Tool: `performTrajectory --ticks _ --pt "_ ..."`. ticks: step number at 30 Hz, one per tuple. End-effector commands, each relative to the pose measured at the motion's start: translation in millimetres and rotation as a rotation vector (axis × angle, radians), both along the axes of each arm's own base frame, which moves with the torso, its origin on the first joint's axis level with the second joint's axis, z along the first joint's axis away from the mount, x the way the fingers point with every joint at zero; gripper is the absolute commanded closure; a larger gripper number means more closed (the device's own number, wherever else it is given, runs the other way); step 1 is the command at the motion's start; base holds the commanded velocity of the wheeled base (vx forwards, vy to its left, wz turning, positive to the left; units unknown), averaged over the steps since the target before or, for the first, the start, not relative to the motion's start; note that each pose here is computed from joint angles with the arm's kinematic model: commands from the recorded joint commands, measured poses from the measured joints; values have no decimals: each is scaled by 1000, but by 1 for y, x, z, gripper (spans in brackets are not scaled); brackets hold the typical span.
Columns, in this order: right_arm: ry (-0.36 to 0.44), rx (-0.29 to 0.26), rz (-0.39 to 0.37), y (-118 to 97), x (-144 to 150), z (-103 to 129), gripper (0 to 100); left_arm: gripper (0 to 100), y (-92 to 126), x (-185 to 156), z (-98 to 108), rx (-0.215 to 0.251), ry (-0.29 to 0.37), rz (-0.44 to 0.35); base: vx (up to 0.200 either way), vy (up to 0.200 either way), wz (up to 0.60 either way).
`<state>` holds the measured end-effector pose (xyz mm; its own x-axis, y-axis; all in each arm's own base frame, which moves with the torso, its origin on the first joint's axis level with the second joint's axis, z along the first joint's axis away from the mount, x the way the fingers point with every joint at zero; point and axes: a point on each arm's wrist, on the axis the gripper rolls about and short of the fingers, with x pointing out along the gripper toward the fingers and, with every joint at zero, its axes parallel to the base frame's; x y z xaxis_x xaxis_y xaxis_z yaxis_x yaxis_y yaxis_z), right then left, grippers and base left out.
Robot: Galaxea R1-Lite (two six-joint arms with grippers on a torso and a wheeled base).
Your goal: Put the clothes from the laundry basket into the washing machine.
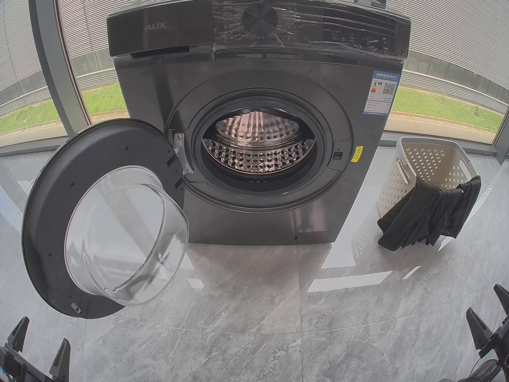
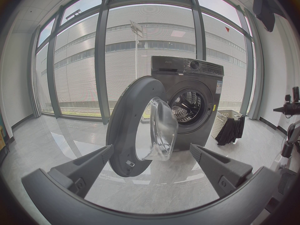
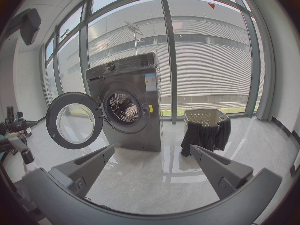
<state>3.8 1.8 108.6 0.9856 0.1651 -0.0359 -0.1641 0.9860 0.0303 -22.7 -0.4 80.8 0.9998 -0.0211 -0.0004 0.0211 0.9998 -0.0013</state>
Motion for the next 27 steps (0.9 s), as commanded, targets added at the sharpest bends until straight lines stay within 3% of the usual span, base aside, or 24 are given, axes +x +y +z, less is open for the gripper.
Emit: performTrajectory --ticks 1,2,6,14,23,27 --pt "-113 1 -60 0 -24 -21 0 0 0 0 -5 -2 0 0 0 0 0" --pt "-62 -8 -72 0 -27 -30 0 0 0 0 -5 -2 1 0 0 0 0" --pt "-19 -16 -208 -3 -26 -33 0 0 0 0 -5 -8 1 1 50 0 0" --pt "-32 -25 -176 -2 -26 -33 0 0 0 0 -5 0 0 1 200 0 0" --pt "-30 -25 -176 -2 -26 -33 0 0 0 0 -5 0 0 1 0 0 0" --pt "-30 -25 -176 -2 -26 -33 0 0 0 0 -5 -2 0 1 0 -200 0"
